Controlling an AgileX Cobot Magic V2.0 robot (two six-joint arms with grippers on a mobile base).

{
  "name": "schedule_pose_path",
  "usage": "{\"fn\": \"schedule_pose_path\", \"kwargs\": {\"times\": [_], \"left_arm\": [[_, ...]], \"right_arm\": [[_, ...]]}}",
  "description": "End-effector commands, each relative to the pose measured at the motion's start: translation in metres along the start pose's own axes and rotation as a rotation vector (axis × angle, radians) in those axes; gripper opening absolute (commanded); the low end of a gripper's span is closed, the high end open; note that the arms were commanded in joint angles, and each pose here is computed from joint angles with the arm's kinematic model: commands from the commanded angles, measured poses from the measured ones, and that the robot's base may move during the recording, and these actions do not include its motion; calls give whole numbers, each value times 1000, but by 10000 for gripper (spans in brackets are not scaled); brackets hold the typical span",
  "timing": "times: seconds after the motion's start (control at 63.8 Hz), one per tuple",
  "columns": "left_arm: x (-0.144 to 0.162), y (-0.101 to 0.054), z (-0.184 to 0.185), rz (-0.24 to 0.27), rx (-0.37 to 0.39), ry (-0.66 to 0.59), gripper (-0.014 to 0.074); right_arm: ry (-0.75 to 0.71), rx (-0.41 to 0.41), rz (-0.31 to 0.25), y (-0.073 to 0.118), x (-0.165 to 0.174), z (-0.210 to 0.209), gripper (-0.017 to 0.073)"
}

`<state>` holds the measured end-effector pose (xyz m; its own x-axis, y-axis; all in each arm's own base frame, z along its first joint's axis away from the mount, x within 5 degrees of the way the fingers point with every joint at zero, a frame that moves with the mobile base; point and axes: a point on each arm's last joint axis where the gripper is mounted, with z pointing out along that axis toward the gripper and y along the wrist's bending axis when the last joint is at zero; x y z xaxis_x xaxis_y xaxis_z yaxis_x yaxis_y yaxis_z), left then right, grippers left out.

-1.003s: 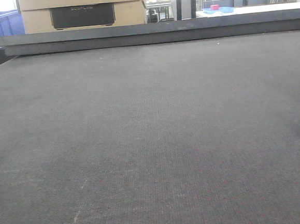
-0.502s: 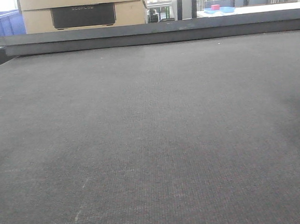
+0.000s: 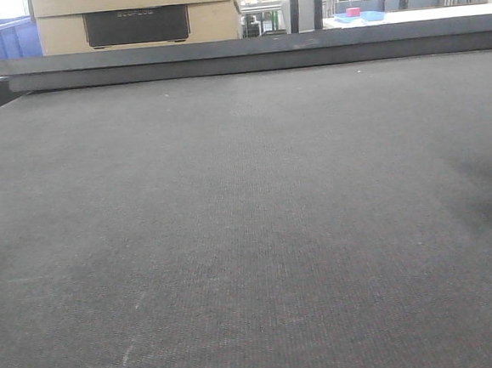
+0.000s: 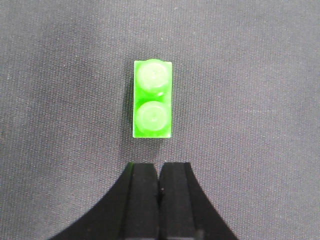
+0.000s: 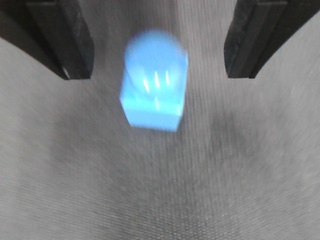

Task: Grab block from conveyor and place in blue bin
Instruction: 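Position left gripper over green block, right gripper over blue block, then close both grippers on the green and blue blocks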

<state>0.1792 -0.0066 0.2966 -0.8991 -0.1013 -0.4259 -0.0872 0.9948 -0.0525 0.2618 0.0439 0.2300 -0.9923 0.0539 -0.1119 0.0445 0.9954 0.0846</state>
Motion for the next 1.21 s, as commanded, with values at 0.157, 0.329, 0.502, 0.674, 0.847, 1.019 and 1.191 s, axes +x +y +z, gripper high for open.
{"fn": "schedule_pose_path", "kwargs": {"times": [0.157,0.329,0.502,0.674,0.847,1.019,1.191], "left_arm": [[-1,-1,-2,-9,8,-2,-111],[-1,-1,-2,-9,8,-4,-111],[0,-1,-2,-9,5,15,-111],[2,0,-3,-6,-5,46,-111],[-15,-2,-11,-6,-8,65,-111],[-40,-6,4,-6,-19,140,-111],[-55,-9,32,9,-29,228,-111]], "right_arm": [[21,7,26,2,-13,25,423],[23,8,26,2,-13,26,402],[46,26,15,0,-11,26,86],[52,50,-1,-2,-9,22,-162],[-22,35,-5,-2,-3,-3,-162],[-122,15,-11,-2,8,-35,-162],[-217,-4,-16,-3,20,-61,-162]]}}
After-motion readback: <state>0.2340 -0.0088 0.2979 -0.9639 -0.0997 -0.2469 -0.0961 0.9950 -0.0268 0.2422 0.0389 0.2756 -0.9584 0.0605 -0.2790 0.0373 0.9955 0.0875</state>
